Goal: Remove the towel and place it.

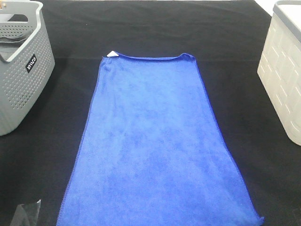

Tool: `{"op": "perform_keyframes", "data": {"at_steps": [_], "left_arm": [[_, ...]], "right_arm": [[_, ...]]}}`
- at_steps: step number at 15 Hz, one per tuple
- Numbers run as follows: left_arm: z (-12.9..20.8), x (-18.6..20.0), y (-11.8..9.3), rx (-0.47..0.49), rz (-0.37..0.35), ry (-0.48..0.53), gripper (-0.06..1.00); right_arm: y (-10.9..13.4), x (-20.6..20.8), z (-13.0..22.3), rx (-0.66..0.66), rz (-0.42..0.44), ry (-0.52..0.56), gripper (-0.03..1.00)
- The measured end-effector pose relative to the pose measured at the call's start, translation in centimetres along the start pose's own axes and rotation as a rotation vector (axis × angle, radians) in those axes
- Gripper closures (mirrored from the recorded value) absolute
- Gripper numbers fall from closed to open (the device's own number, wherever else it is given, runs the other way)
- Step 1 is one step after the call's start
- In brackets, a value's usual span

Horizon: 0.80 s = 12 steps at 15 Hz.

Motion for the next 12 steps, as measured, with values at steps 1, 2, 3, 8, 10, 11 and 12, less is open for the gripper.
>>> {"op": "perform_keyframes", "data": {"at_steps": [1,2,3,8,10,11,12], "left_arm": [[1.3,0.8,0.1,-0.001,0.002,-0.023,0.16],[2.4,1.9,0.2,-0.003,0.006,-0.059,0.16],[3.5,2.8,0.3,-0.006,0.010,-0.089,0.16],[9.0,6.7,0.8,-0.018,0.036,-0.297,0.16],[11.5,7.4,1.1,-0.026,0.043,-0.346,0.16],[12.9,7.6,1.2,-0.028,0.045,-0.357,0.16],[14.1,7.3,1.4,-0.029,0.043,-0.339,0.16]], "right_arm": [[0.0,0.0,1.0,0.014,0.000,-0.007,0.30],[0.0,0.0,1.6,0.030,0.000,-0.017,0.30],[0.0,0.0,2.4,0.059,0.000,-0.027,0.30],[0.0,0.7,5.0,0.107,0.014,-0.118,0.30],[-0.1,0.1,6.0,0.141,0.019,-0.113,0.30],[-0.2,-0.5,6.5,0.159,0.019,-0.089,0.30],[-0.2,-1.1,7.1,0.184,0.018,-0.066,0.30]]}}
Point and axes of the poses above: a point on each arm's last joint axis where the gripper is mounted, x pointing back along that axis away from the gripper, y along the wrist's bending axis when the last joint is at zero, z = x × y, the point moved 10 cm from there along -x, pointing out along that axis toward the gripper, and after that the axes turned 8 degrees about x, right-handed, at the moved point
